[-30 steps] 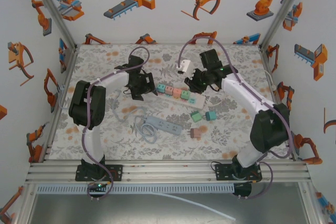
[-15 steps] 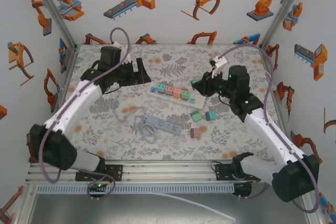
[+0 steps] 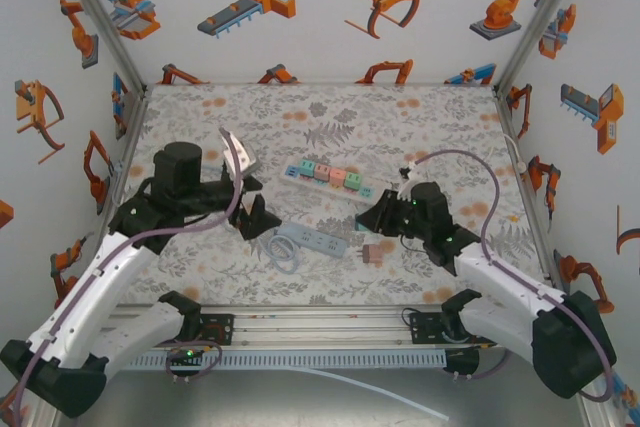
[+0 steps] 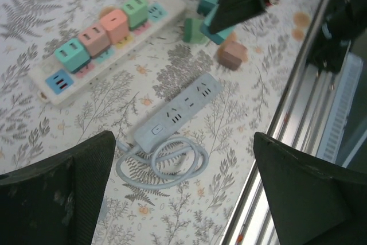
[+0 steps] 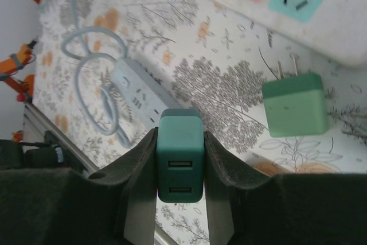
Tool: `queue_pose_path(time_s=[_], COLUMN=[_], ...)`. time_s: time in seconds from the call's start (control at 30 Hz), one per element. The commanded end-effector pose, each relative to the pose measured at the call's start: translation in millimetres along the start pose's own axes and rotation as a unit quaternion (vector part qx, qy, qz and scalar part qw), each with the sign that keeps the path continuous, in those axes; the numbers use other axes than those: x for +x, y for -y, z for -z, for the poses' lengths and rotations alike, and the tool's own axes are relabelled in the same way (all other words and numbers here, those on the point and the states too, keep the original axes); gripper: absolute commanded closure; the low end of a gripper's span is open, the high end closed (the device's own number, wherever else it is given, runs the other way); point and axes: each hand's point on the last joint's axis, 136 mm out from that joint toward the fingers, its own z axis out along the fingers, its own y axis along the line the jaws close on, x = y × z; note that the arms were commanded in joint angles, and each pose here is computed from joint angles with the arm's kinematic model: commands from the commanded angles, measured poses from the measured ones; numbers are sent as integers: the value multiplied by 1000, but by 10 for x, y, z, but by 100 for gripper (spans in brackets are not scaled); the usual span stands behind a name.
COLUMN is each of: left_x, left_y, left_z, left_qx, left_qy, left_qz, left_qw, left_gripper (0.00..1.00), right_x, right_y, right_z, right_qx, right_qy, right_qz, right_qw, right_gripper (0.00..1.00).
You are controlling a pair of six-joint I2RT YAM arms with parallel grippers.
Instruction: Pull the plug off the socket
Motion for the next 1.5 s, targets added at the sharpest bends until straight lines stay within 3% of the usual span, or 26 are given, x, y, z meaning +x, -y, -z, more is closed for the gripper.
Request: queue_pose_path(time_s=[0.0,0.33,0.63,1.07,1.33,1.47], left_x=[198,307,336,385,302,199], left_y=[311,616,591,529,492,360], left_z=[0,-69,-92,-132,-103,-139], left_qx=[63,158,148,134,115,75], left_qy=[-15,-17,-17,-30,-17,12], left_qz=[-101,-89,-96,-86,-84,-64], left_qw=[993,983,984,987,990,995], left_gripper=[3,3,3,3,3,3], right_x=[22,259,433,359,-221,-683], right_y=[157,310,436,465,79,-295], right_z=[-90,-430,-491,-177,302,498], right_qx=[49,85,129,170,158,126], right_qy=[23,-4,-22,-17,62,147], right_qz=[-16,-29,-36,-22,84,205], right_qw=[998,996,991,985,982,960], right_gripper=[85,77,58,47,44,44])
